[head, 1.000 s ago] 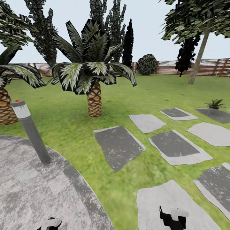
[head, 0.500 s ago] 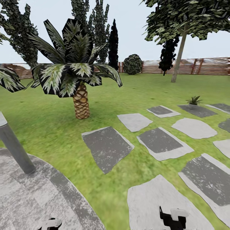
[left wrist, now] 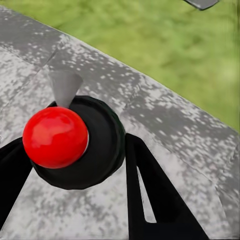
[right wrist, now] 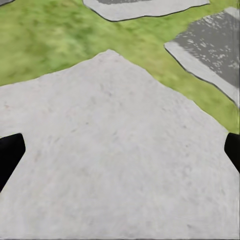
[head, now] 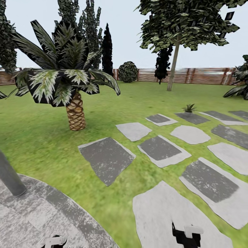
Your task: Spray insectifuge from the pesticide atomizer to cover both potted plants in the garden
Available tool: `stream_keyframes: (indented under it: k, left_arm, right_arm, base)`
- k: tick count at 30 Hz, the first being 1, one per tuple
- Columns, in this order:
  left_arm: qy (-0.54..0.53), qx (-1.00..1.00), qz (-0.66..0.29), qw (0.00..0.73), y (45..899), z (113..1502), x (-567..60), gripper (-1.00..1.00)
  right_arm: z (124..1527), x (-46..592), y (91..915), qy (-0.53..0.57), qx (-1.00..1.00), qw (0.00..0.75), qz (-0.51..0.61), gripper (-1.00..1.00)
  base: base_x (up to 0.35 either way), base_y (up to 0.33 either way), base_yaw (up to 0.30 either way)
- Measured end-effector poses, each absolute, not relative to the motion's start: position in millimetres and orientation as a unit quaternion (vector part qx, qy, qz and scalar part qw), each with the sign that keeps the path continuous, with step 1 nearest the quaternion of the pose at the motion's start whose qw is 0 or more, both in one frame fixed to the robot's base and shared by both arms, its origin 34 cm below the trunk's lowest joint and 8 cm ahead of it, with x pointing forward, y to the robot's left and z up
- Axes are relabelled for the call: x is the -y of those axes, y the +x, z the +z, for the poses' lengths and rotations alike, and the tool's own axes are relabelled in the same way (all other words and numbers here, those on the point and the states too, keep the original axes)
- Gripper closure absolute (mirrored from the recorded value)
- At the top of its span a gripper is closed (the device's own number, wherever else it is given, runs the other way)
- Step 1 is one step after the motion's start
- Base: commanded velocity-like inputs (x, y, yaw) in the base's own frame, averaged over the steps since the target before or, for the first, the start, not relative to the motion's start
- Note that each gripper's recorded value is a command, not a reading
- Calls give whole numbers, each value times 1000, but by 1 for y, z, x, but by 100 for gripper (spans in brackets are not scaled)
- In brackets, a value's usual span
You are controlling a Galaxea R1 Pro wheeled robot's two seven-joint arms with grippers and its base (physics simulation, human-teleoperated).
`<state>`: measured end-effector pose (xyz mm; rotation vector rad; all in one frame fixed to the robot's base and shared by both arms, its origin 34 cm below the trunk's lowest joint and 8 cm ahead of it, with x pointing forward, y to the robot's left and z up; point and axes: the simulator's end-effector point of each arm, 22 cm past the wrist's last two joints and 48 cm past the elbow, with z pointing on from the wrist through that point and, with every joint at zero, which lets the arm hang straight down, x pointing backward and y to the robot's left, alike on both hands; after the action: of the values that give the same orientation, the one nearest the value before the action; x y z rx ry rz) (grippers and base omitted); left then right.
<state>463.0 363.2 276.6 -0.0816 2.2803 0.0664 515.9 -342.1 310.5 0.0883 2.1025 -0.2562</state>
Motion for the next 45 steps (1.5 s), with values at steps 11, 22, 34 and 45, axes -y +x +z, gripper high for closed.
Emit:
stream_keyframes:
  k: [11,22,34,45]
  left_arm:
    - [-32,-908,26,416,463,277,-363,100]
    - [-32,-908,26,416,463,277,-363,100]
    - [-32,-908,26,416,463,277,-363,100]
    - [-34,-908,26,416,463,277,-363,100]
  right_arm:
    - [311,342,516,36,-865,489,-106,-100]
    - [310,342,516,36,-865,489,-105,-100]
    - [310,337,516,37,-866,489,-102,-100]
    - [310,333,516,37,-866,489,-100,-100]
  base:
    - [-233,240,-266]
    - [-234,240,-266]
    - [-236,237,-283]
    - [-260,227,-300]
